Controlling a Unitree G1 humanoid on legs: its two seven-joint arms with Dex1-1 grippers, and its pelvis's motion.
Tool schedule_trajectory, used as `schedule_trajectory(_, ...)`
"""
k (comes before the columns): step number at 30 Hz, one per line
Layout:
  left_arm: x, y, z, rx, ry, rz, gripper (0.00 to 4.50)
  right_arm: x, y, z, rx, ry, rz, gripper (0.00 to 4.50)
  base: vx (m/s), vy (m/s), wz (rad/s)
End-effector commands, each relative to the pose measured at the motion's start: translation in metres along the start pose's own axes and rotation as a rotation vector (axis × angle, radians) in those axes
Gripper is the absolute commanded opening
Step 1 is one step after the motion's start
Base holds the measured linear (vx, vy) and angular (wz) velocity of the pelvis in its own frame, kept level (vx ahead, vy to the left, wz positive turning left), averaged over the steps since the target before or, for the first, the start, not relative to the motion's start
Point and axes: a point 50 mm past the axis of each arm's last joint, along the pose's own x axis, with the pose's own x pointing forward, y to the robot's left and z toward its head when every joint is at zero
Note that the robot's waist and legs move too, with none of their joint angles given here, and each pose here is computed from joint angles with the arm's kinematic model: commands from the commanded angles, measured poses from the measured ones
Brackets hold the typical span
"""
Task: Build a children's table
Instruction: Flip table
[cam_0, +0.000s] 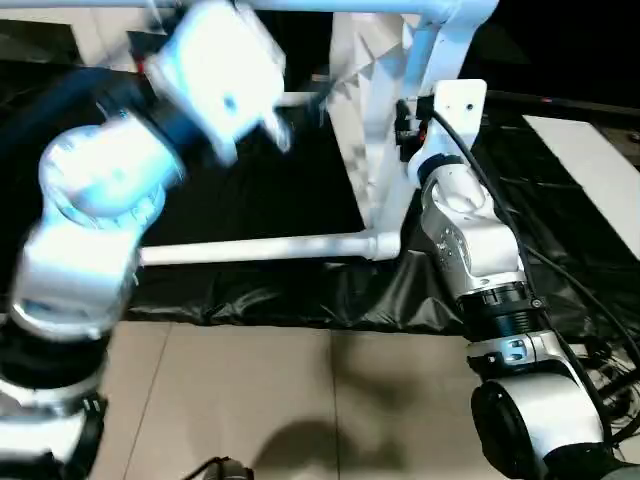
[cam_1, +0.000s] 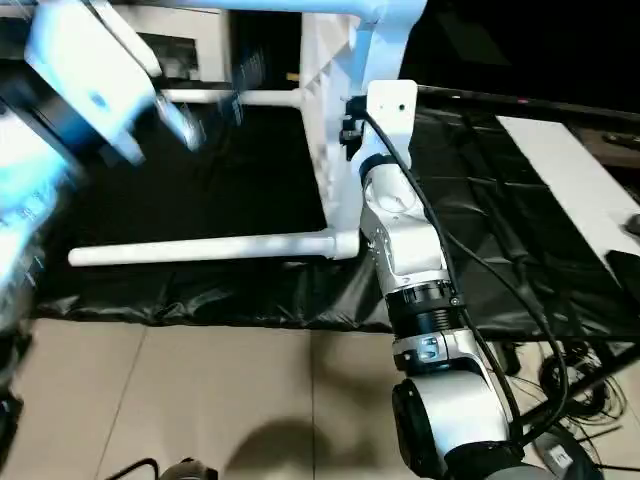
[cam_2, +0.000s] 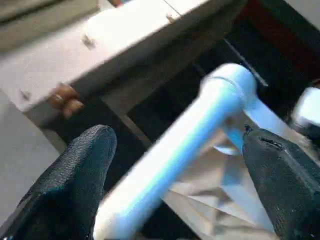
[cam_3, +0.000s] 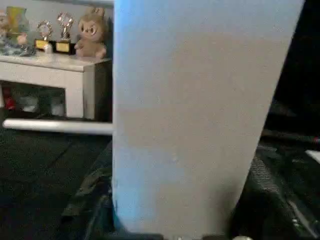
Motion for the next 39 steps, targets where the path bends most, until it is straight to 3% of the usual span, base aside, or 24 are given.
schedule_trajectory(1,0.005,0.011,-0.005,0.109,0.037,0.028,4.50,-0.002,-0.006,-0.016,0.050,0.053,0.033,2.56,0.000,0.000,0.00)
schedule_trajectory(6,0.009,0.024,-0.013,0.205,0.094,0.058,4.50,-0.004,-0.006,-0.014,0.044,0.016,0.107,2.56,0.000,0.000,0.00)
schedule_trajectory(10,0.011,0.033,-0.031,0.277,0.191,0.028,4.50,-0.009,-0.007,-0.019,0.026,-0.012,0.234,2.56,0.000,0.000,0.00)
schedule_trajectory(19,0.019,0.038,-0.055,0.370,0.264,-0.012,4.50,-0.004,-0.008,-0.037,-0.005,0.038,0.271,2.56,0.000,0.000,0.00)
schedule_trajectory(28,0.022,0.038,-0.058,0.372,0.242,-0.043,3.70,-0.001,0.005,-0.037,-0.022,0.016,0.311,2.66,0.000,0.000,0.00)
schedule_trajectory(29,0.022,0.037,-0.059,0.373,0.242,-0.044,3.64,-0.001,0.006,-0.037,-0.013,0.016,0.317,2.94,0.000,0.000,0.00)
schedule_trajectory(36,0.020,0.033,-0.064,0.367,0.246,-0.065,3.03,-0.002,0.010,-0.034,0.057,-0.030,0.328,3.51,0.000,0.000,0.00)
schedule_trajectory(39,0.019,0.032,-0.066,0.368,0.247,-0.064,2.80,-0.002,0.011,-0.033,0.049,-0.055,0.337,3.67,0.000,0.000,0.00)
